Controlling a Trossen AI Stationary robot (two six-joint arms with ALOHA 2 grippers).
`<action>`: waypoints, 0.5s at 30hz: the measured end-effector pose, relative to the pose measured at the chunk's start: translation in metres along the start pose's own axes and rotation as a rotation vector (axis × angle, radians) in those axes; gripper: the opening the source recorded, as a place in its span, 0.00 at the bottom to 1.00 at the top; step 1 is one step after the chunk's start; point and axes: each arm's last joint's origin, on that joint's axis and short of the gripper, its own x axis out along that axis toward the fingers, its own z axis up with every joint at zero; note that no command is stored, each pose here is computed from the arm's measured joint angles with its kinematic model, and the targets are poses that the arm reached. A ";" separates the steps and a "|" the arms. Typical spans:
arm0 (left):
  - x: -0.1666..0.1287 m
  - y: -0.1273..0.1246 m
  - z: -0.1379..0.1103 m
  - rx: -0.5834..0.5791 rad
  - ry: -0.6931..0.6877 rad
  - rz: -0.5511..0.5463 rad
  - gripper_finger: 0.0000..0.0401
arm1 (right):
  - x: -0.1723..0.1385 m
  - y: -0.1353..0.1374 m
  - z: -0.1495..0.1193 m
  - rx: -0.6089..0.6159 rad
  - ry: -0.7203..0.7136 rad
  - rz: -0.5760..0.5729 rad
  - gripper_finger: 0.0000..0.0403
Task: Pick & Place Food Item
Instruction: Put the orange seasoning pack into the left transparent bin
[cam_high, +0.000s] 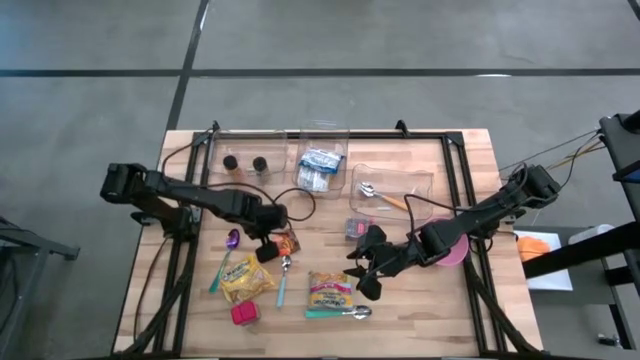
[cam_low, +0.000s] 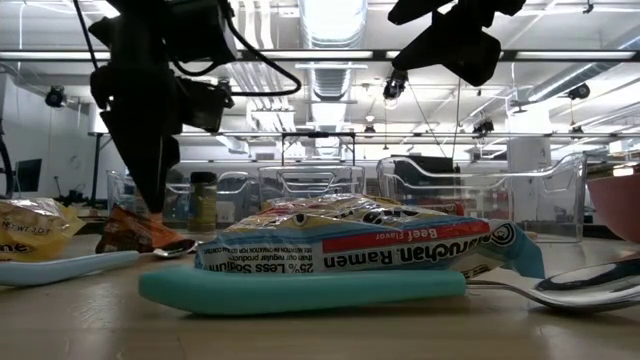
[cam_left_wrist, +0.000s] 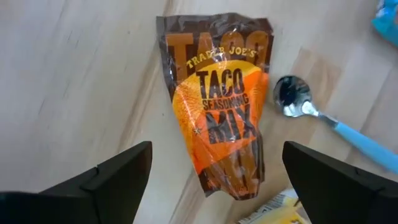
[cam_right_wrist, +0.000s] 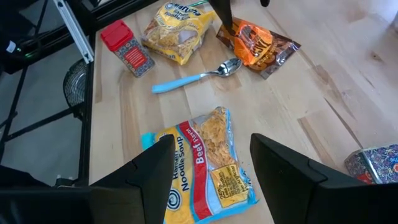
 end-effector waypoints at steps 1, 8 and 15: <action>0.001 0.000 0.000 -0.003 0.003 0.007 0.92 | 0.000 0.000 0.000 0.002 0.000 0.000 0.51; 0.023 -0.002 0.000 0.005 0.076 0.037 0.92 | 0.000 0.000 0.000 0.015 -0.001 0.001 0.51; 0.036 -0.002 0.002 0.007 0.110 0.045 0.92 | 0.000 0.000 0.000 0.026 -0.001 0.001 0.51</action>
